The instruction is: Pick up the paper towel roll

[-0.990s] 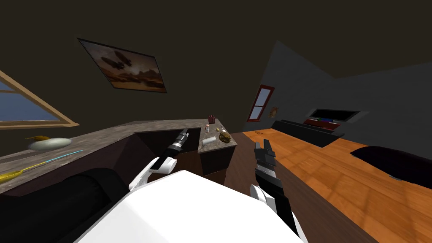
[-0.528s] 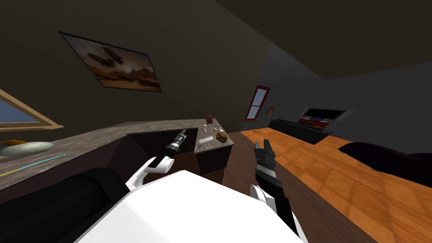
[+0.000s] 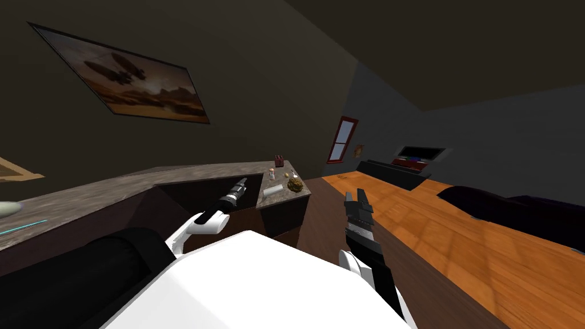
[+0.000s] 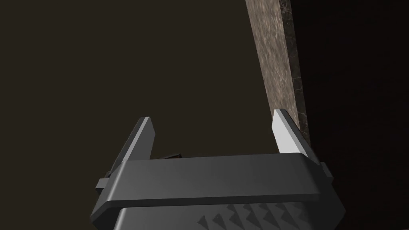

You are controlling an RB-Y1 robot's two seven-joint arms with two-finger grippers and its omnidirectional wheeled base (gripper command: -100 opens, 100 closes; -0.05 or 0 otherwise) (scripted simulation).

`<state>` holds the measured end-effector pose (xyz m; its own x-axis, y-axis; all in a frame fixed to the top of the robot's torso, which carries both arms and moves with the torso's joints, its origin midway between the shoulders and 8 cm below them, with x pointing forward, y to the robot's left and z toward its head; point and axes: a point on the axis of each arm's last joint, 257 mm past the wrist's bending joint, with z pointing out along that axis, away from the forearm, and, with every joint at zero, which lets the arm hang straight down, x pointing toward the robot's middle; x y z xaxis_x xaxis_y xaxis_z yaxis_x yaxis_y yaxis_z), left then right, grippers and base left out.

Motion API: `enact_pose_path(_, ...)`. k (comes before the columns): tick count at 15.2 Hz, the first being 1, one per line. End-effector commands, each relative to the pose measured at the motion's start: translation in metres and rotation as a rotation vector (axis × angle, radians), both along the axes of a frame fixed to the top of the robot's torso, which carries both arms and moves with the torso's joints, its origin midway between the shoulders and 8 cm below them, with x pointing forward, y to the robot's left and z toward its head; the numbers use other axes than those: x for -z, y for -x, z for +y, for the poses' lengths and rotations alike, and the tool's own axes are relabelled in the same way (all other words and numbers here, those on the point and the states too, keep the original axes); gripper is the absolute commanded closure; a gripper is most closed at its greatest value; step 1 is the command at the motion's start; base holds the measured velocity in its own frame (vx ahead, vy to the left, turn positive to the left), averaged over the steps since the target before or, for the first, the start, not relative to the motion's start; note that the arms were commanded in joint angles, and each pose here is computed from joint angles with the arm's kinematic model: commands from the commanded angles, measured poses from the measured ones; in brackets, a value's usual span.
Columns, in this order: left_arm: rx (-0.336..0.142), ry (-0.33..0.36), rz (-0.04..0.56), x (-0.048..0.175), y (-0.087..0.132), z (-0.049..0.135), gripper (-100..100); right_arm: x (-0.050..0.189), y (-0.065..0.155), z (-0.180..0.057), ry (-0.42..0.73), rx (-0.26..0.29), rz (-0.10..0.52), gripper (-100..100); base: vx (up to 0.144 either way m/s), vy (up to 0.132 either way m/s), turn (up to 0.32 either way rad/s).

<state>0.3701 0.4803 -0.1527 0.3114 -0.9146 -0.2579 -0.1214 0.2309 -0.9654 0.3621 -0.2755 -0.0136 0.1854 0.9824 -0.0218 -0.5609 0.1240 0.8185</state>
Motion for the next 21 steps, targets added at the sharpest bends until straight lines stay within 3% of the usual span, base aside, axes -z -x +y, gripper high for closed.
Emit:
enact_pose_path(1, -0.022, 0.017, 0.044, 0.012, 0.002, 0.011, -100, 0.000, 0.000, 0.000, 0.000, 0.000, 0.000, 0, 0.023, -0.069, -0.043)
enact_pose_path(2, -0.052, 0.029, 0.065, 0.016, 0.009, 0.029, -100, 0.000, 0.000, 0.000, 0.000, 0.000, 0.000, 0, 0.031, -0.096, -0.133)
enact_pose_path(5, -0.067, 0.043, 0.106, 0.027, 0.011, 0.031, -100, 0.000, 0.000, 0.000, 0.000, 0.000, 0.000, 0, 0.024, -0.069, -0.042)
enact_pose_path(6, -0.101, 0.060, 0.132, 0.031, 0.019, 0.050, -100, 0.000, 0.000, 0.000, 0.000, 0.000, 0.000, 0, 0.017, -0.057, -0.137)
enact_pose_path(9, -0.113, 0.072, 0.166, 0.040, 0.022, 0.052, -100, 0.000, 0.000, 0.000, 0.000, 0.000, 0.000, 0, 0.017, -0.053, -0.045)
enact_pose_path(10, -0.147, 0.089, 0.188, 0.043, 0.031, 0.070, -100, 0.000, 0.000, 0.000, 0.000, 0.000, 0.000, 0, 0.026, -0.060, -0.099)
enact_pose_path(13, -0.160, 0.103, 0.224, 0.053, 0.035, 0.071, -100, 0.000, 0.000, 0.000, 0.000, 0.000, 0.000, 0, 0.024, -0.061, -0.057)
enact_pose_path(14, -0.195, 0.121, 0.244, 0.055, 0.045, 0.089, -100, 0.000, 0.000, 0.000, 0.000, 0.000, 0.000, 0, 0.023, -0.067, -0.111)
enact_pose_path(16, -0.209, 0.136, 0.281, 0.065, 0.049, 0.090, -100, 0.000, 0.000, 0.000, 0.000, 0.000, 0.000, 0, 0.028, -0.076, -0.088)
enact_pose_path(17, -0.241, 0.153, 0.292, 0.065, 0.059, 0.106, -100, 0.000, 0.000, 0.000, 0.000, 0.000, 0.000, 0, 0.040, -0.075, -0.111)
enact_pose_path(20, -0.258, 0.171, 0.335, 0.076, 0.065, 0.108, -100, 0.000, 0.000, 0.000, 0.000, 0.000, 0.000, 0, 0.035, -0.063, -0.056)
enact_pose_path(21, -0.292, 0.191, 0.347, 0.076, 0.075, 0.123, -100, 0.000, 0.000, 0.000, 0.000, 0.000, 0.000, 0, 0.038, -0.053, -0.098)
